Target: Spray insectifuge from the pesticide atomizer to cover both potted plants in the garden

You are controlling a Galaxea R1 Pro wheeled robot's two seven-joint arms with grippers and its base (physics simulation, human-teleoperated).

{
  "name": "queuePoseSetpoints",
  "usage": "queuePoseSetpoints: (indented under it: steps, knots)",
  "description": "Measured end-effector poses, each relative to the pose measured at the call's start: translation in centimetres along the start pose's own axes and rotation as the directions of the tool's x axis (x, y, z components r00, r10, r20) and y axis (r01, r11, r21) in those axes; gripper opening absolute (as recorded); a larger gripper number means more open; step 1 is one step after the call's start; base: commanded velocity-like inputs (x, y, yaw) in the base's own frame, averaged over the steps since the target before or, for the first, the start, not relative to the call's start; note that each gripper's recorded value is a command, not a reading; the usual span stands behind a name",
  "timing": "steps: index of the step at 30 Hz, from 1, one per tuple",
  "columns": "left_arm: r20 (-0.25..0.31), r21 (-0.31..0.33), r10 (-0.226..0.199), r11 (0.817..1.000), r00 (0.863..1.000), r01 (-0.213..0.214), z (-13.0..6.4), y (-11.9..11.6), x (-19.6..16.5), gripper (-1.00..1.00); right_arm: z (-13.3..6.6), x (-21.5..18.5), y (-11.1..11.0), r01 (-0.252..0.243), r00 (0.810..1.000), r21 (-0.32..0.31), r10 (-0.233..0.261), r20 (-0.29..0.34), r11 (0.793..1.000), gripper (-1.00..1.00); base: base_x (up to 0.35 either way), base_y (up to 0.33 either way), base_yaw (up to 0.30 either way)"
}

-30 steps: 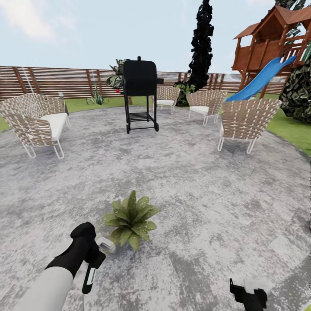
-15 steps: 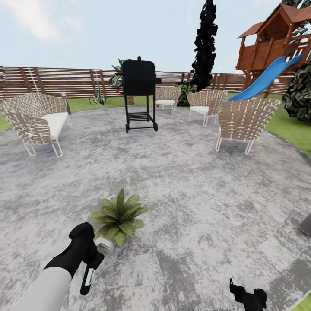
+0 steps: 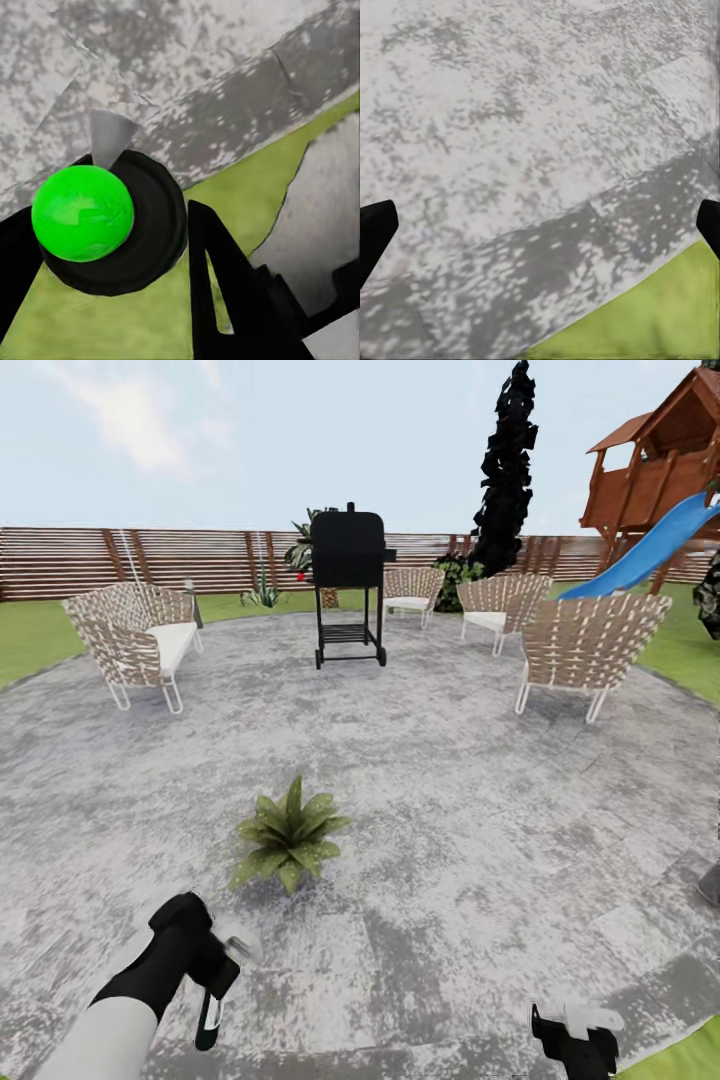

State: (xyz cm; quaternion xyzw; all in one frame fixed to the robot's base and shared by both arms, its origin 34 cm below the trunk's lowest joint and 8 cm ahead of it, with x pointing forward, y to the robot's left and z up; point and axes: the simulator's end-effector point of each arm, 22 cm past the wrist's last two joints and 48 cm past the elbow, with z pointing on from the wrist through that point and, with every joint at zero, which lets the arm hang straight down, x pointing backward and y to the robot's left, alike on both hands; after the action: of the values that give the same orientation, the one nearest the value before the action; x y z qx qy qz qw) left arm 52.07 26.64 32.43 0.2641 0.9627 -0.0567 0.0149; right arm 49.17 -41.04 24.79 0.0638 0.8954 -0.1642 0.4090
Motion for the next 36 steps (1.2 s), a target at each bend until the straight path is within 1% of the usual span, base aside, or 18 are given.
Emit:
queuePoseSetpoints:
  steps: [3, 5, 7, 9, 11, 12, 14, 15, 17, 18, 20, 21, 24, 25, 27, 31, 34, 36]
  knots:
    - [0.141, 0.048, 0.107, 0.992, 0.984, -0.115, 0.1, -0.8, -1.9, -1.0, 0.1, -0.5, 0.8, 0.056, 0.998, -0.034, -0.055, 0.017, 0.998, 1.0, -0.138, -0.022, 0.001]
    - [0.209, 0.065, 0.231, 0.966, 0.95, -0.249, 1.2, -2.2, -2.0, -1.0, 0.2, -2.8, 3.3, 0.196, 0.978, -0.117, -0.185, 0.095, 0.974, 1.0, -0.03, -0.005, 0.0]
    - [0.254, 0.057, 0.312, 0.94, 0.916, -0.336, 1.6, -3.0, -2.4, -1.0, 0.1, -4.9, 5.8, 0.284, 0.953, -0.194, -0.253, 0.167, 0.939, 1.0, -0.011, -0.002, 0.0]
    - [0.318, 0.023, 0.391, 0.907, 0.864, -0.42, 1.6, -3.5, -3.4, -1.0, -0.8, -6.6, 9.8, 0.382, 0.917, -0.337, -0.309, 0.25, 0.861, 1.0, -0.003, 0.0, 0.0]
    - [0.366, 0.008, 0.427, 0.887, 0.827, -0.462, 1.5, -4.0, -4.2, -1.0, -1.8, -7.0, 12.5, 0.431, 0.898, -0.44, -0.329, 0.292, 0.788, 1.0, -0.001, 0.0, 0.0]
    - [0.401, 0.0, 0.44, 0.877, 0.803, -0.48, 1.3, -4.4, -4.8, -1.0, -2.7, -7.1, 14.0, 0.467, 0.882, -0.502, -0.344, 0.321, 0.728, 1.0, 0.0, 0.0, 0.0]
    - [0.44, -0.035, 0.443, 0.878, 0.782, -0.477, 1.3, -4.4, -5.8, -1.0, -4.2, -7.4, 16.2, 0.535, 0.845, -0.578, -0.381, 0.376, 0.617, 1.0, 0.0, 0.0, 0.0]
    - [0.444, -0.049, 0.449, 0.876, 0.775, -0.479, 1.3, -4.3, -6.1, -1.0, -4.6, -7.5, 16.7, 0.559, 0.829, -0.593, -0.395, 0.395, 0.579, 1.0, 0.0, 0.0, 0.0]
    - [0.452, -0.06, 0.472, 0.863, 0.757, -0.502, 1.6, -4.8, -6.3, -1.0, -5.8, -8.1, 18.0, 0.615, 0.786, -0.628, -0.43, 0.444, 0.477, 1.0, 0.0, 0.0, 0.0]
    - [0.457, -0.054, 0.483, 0.854, 0.747, -0.518, 1.9, -5.3, -6.2, -1.0, -6.2, -8.2, 18.4, 0.625, 0.777, -0.639, -0.438, 0.452, 0.448, 1.0, 0.0, 0.0, 0.0]
    - [0.465, 0.0, 0.508, 0.819, 0.725, -0.573, 3.7, -7.8, -5.0, -1.0, -7.5, -9.0, 19.3, 0.64, 0.757, -0.676, -0.449, 0.474, 0.366, 1.0, 0.0, 0.0, 0.0]
    - [0.46, 0.023, 0.516, 0.807, 0.723, -0.591, 4.3, -8.6, -4.5, -1.0, -8.0, -9.4, 19.6, 0.646, 0.75, -0.685, -0.448, 0.486, 0.338, 1.0, 0.0, 0.0, 0.0]
    - [0.436, 0.066, 0.56, 0.761, 0.704, -0.646, 5.1, -10.4, -3.3, -1.0, -8.7, -9.7, 20.3, 0.649, 0.745, -0.695, -0.442, 0.5, 0.308, 1.0, 0.0, 0.0, 0.0]
    - [0.421, 0.097, 0.592, 0.724, 0.688, -0.683, 5.4, -11.4, -2.5, -1.0, -9.8, -10.0, 22.3, 0.65, 0.745, -0.705, -0.42, 0.518, 0.285, -1.0, 0.0, 0.0, 0.0]
    - [0.416, 0.106, 0.6, 0.715, 0.684, -0.691, 5.5, -11.7, -2.2, -1.0, -11.4, -9.8, 24.9, 0.662, 0.732, -0.711, -0.408, 0.545, 0.236, -1.0, 0.0, 0.0, 0.0]
    - [0.411, 0.111, 0.604, 0.71, 0.682, -0.696, 5.6, -12.0, -2.2, -1.0, -13.1, -10.8, 27.6, 0.674, 0.724, -0.71, -0.374, 0.579, 0.205, -1.0, 0.0, 0.0, 0.0]
    - [0.407, 0.107, 0.617, 0.701, 0.674, -0.706, 5.7, -12.4, -2.4, -1.0, -15.8, -10.6, 30.6, 0.675, 0.716, -0.727, -0.344, 0.607, 0.124, -1.0, 0.0, 0.0, 0.0]
    - [0.411, 0.101, 0.62, 0.697, 0.668, -0.71, 5.6, -12.6, -2.7, -1.0, -17.1, -10.9, 32.0, 0.678, 0.714, -0.729, -0.323, 0.622, 0.095, -1.0, 0.0, 0.0, 0.0]
